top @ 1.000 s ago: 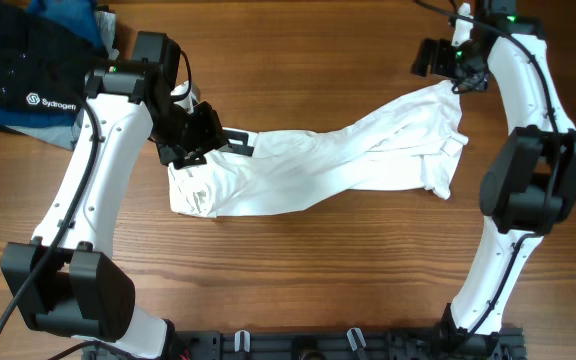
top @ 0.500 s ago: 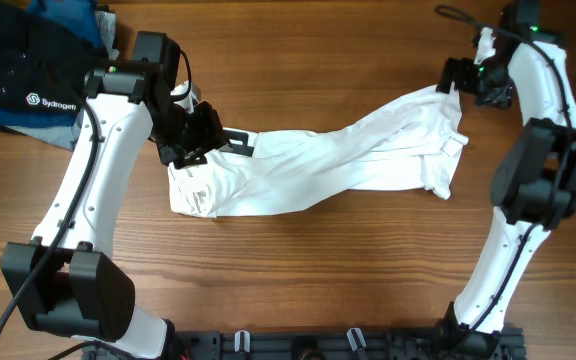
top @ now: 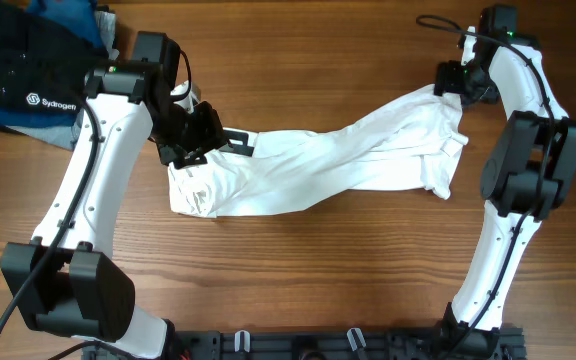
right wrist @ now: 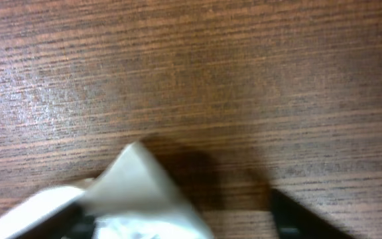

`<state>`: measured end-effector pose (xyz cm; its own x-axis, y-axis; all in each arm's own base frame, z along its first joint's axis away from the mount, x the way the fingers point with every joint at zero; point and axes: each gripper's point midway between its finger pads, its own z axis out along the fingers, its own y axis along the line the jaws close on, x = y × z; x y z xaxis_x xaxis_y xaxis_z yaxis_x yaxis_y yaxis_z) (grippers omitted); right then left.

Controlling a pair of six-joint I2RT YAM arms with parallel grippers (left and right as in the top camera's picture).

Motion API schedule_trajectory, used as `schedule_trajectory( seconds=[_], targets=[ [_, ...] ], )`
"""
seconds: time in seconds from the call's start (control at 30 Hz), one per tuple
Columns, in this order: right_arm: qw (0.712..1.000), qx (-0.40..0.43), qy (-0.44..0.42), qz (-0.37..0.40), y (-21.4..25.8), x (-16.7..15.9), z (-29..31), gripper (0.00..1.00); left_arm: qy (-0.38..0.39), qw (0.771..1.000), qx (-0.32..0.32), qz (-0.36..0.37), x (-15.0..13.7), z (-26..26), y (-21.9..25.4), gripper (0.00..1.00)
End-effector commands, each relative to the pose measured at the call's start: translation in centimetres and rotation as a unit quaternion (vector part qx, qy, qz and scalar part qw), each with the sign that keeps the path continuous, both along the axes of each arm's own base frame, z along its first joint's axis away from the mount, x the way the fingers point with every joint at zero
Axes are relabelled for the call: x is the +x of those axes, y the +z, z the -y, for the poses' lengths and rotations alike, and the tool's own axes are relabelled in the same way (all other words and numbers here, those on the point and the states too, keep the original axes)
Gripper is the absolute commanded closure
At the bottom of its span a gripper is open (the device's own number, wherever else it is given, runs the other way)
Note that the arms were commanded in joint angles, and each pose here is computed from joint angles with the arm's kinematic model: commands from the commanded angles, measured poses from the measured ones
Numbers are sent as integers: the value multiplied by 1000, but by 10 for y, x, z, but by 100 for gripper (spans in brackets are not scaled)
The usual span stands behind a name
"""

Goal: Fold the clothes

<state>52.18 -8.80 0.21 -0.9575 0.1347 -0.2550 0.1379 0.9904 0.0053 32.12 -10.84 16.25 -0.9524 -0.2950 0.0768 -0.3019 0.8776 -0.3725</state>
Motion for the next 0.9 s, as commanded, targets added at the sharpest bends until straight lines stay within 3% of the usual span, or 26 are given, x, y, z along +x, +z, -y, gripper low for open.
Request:
schedule_trajectory(
  seconds=[0.0, 0.03, 0.37, 0.67, 0.87],
  targets=[
    [1000, 16, 8, -21, -25, -4, -7, 91, -5, 1000, -12, 17, 0, 4, 12, 48],
    [999, 21, 17, -21, -25, -4, -11, 96, -5, 1000, -12, 16, 0, 4, 12, 48],
    [999, 22, 35, -24, -14, -1, -30, 96, -5, 1000, -12, 17, 0, 4, 12, 48],
    [999, 15, 17, 31, 73, 18, -26, 96, -6, 1000, -23, 15, -1, 8, 13, 49],
    [999, 25, -9, 25, 111, -1, -28, 96, -7, 999, -32, 14, -2, 10, 15, 55]
  ],
)
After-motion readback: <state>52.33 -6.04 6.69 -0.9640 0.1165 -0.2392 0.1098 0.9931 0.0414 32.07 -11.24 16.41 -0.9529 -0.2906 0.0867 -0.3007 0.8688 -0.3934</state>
